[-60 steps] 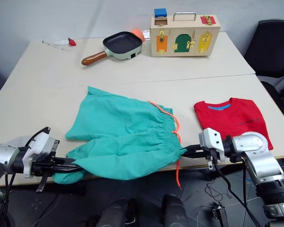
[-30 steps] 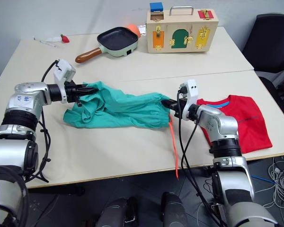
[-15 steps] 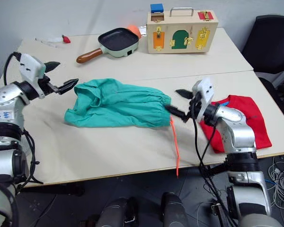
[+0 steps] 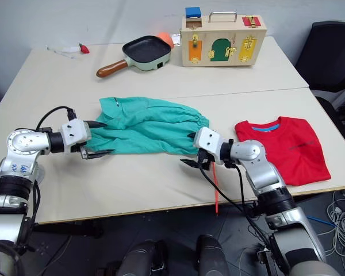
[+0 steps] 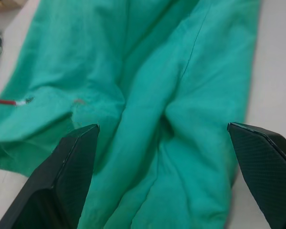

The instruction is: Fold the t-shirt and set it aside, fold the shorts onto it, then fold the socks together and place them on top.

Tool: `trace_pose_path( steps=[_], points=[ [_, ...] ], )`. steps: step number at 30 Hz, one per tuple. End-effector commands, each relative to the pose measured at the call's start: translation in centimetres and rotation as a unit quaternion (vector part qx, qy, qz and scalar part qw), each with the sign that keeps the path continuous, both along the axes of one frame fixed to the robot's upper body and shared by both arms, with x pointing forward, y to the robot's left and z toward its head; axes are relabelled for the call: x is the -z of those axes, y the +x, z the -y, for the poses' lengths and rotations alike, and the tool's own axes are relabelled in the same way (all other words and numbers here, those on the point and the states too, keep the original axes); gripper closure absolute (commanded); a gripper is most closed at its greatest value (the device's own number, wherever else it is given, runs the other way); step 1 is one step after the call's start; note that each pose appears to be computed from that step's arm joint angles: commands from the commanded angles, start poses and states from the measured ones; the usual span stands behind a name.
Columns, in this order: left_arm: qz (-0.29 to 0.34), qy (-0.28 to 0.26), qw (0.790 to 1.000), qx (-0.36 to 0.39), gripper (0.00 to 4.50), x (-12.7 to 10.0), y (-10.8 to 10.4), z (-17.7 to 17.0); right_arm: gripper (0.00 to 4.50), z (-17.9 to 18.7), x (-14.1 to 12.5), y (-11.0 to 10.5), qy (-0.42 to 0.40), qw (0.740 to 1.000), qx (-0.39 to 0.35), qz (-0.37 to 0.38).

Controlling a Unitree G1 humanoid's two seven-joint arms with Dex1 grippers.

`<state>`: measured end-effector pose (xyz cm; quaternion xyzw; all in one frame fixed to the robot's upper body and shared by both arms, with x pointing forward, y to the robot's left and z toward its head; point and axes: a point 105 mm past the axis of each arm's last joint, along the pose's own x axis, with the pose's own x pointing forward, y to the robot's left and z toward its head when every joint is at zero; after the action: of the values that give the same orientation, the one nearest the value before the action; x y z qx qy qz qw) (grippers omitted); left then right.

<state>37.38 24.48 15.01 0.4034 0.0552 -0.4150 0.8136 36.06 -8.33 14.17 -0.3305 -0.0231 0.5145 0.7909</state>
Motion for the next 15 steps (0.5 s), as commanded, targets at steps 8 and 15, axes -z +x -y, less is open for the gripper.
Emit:
trace_pose_path(
  steps=[8, 15],
  points=[
    [-0.013, -0.026, 0.999, -0.046, 0.84, 0.5, 1.7, 0.0, 0.87, -0.4, -0.8, 1.4, 0.005, 0.999, 0.017, 0.032],
    [-0.085, -0.047, 0.995, -0.031, 3.08, 2.9, 1.4, 1.5, 3.37, -0.9, -1.3, 0.8, 0.02, 0.999, -0.011, 0.037]
  ],
)
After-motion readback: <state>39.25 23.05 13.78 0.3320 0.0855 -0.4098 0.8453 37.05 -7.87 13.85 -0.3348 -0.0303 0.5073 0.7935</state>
